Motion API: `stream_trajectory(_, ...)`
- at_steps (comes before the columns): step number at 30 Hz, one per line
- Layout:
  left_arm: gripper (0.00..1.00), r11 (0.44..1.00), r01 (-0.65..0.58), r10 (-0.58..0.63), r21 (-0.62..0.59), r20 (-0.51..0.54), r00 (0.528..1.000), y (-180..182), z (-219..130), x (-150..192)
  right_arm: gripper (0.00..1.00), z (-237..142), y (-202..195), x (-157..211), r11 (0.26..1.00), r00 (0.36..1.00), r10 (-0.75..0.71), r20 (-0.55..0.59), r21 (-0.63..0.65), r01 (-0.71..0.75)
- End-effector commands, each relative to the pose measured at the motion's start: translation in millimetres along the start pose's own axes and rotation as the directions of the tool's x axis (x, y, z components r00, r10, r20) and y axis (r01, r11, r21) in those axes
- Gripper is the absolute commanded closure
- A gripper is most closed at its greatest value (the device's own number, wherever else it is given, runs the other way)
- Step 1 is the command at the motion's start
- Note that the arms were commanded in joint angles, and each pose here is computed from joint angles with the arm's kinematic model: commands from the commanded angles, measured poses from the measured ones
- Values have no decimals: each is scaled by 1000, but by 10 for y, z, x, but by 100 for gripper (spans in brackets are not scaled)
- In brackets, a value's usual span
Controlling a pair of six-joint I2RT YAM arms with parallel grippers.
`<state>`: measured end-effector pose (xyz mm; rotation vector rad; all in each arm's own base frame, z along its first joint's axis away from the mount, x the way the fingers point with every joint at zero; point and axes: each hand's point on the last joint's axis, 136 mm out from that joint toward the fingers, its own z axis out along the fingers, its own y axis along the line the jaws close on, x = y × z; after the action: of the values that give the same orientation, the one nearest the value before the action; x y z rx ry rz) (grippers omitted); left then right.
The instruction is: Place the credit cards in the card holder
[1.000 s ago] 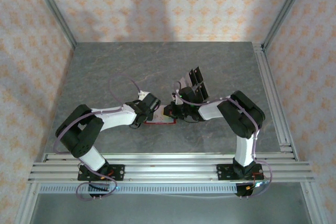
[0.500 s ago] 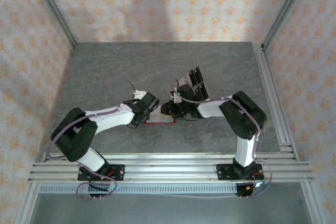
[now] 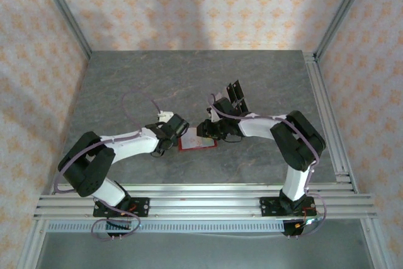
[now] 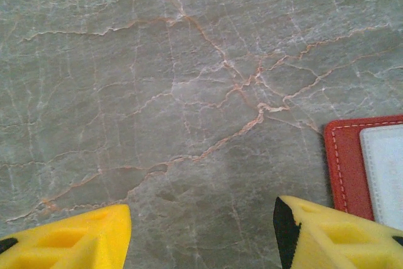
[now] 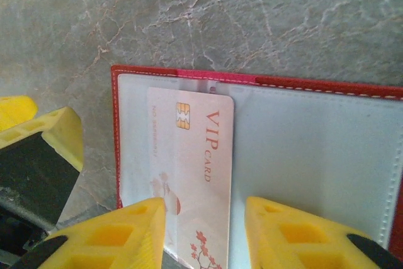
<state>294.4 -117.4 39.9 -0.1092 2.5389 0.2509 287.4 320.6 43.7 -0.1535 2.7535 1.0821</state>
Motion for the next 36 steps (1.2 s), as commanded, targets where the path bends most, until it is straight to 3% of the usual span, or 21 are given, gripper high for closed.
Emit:
stream_trajectory(1, 38, 1000, 1, -2, 31, 18, 1000, -70, 13, -13, 65, -144, 59, -95, 999, 999, -35, 25, 38, 34)
stream_trajectory(5, 38, 999, -5, 4, 42, 14, 1000, -99, 38, 2, 74, -172, 24, -124, 996, 999, -41, 25, 80, 39)
stream_trajectory(9, 38, 999, -11, 11, 38, 9, 1000, -105, 61, 17, 92, -171, -50, -129, 990, 999, -46, 12, 133, 44)
stream_trajectory(12, 38, 999, -13, 13, 35, 4, 1000, -101, 81, 40, 97, -147, -60, -134, 989, 999, -50, 2, 141, 50)
stream_trajectory(36, 38, 999, -11, 12, 30, -14, 1000, -107, 171, 145, 99, 154, -1, -56, 989, 995, -70, -65, 127, 78)
